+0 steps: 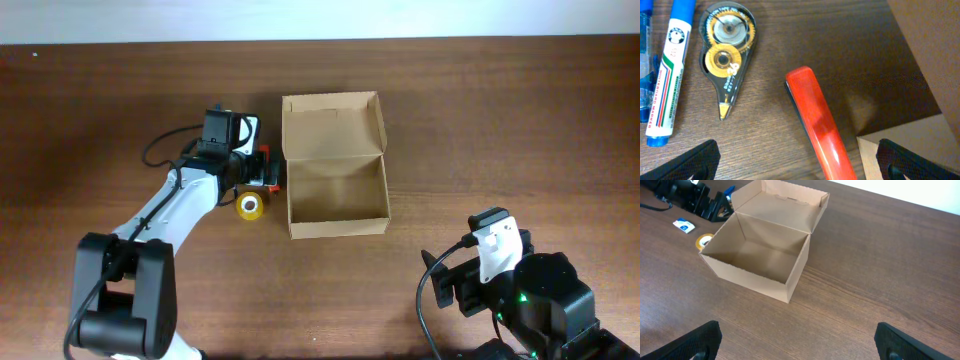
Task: Pack container
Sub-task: 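Lower the left gripper and grasp the red stapler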
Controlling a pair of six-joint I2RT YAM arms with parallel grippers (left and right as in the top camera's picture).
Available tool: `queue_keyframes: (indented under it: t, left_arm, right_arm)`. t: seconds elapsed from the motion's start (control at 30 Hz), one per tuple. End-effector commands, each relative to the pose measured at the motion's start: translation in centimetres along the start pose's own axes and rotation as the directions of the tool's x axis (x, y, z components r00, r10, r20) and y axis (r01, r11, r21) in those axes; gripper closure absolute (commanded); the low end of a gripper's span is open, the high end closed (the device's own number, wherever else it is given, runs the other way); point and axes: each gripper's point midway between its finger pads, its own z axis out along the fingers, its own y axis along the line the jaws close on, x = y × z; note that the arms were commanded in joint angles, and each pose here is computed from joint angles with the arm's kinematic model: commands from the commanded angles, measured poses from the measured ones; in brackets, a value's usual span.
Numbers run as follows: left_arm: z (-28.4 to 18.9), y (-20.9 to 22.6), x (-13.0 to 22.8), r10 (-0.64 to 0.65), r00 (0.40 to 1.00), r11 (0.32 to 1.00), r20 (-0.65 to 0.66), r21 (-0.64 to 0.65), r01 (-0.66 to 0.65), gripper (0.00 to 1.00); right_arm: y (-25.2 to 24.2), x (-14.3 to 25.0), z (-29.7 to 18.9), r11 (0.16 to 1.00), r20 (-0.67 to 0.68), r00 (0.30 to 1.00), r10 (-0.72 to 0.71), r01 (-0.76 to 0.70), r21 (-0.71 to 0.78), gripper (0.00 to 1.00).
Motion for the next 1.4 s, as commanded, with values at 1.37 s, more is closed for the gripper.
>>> queue_keyframes:
  t: [1.37]
  left_arm:
    - [2.5, 2.0, 2.1, -0.084, 0.996, 0.962, -0.039, -0.264, 0.071, 0.10]
  right_arm:
    - [0.1, -0.2, -0.2, 1.000, 0.011, 1.000, 0.000, 0.001, -0.002, 0.01]
